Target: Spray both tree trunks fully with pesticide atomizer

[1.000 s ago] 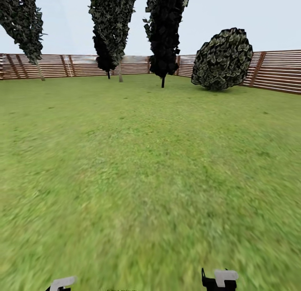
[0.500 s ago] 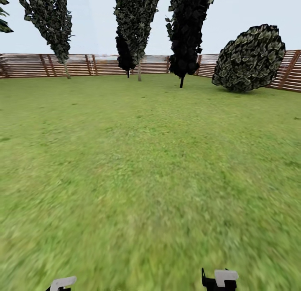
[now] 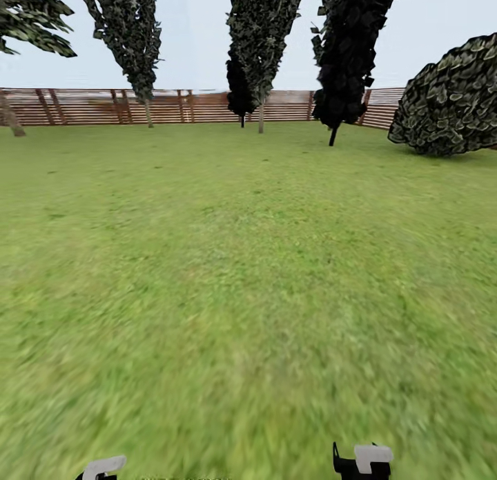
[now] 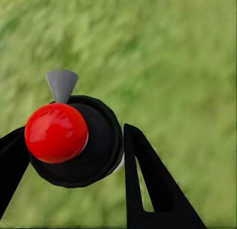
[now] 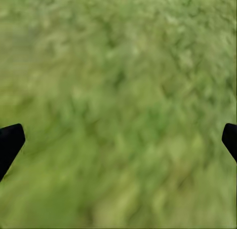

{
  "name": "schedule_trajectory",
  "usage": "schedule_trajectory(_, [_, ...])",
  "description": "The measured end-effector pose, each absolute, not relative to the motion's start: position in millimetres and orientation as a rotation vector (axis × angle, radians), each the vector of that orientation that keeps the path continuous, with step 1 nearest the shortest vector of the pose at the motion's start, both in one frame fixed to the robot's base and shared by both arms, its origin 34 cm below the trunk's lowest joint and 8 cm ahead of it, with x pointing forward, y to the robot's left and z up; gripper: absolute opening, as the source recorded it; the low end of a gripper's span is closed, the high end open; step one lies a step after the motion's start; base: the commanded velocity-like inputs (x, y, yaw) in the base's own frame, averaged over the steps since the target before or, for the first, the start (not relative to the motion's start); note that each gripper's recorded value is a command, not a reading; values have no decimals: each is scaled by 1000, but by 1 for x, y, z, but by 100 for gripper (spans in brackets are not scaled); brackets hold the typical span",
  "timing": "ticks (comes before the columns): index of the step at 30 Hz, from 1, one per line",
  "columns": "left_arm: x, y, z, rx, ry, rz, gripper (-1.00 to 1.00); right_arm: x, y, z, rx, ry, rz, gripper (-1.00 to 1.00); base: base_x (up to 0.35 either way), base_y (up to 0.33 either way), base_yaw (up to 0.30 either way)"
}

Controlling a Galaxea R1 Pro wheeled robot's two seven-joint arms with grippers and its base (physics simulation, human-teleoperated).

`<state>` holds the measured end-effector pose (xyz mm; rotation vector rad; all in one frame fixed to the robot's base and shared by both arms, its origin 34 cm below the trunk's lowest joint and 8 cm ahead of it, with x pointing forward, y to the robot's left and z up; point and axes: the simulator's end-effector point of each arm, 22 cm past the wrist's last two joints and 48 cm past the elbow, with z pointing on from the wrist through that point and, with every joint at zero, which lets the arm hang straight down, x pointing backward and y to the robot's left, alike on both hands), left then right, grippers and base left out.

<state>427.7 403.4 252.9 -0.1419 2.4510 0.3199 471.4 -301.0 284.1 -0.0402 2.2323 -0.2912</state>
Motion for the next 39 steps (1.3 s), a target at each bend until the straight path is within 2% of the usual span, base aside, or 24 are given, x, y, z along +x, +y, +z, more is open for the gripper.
schedule_trajectory(28, [426, 404, 252, -142, 2455, 321, -100, 470, -301, 282, -41, 2237, -291, 100, -1, 0, 278])
schedule_trajectory(39, [425, 404, 251, -147, 2457, 322, -100, 469, -301, 282, -41, 2239, -291, 100, -260, 108, 278])
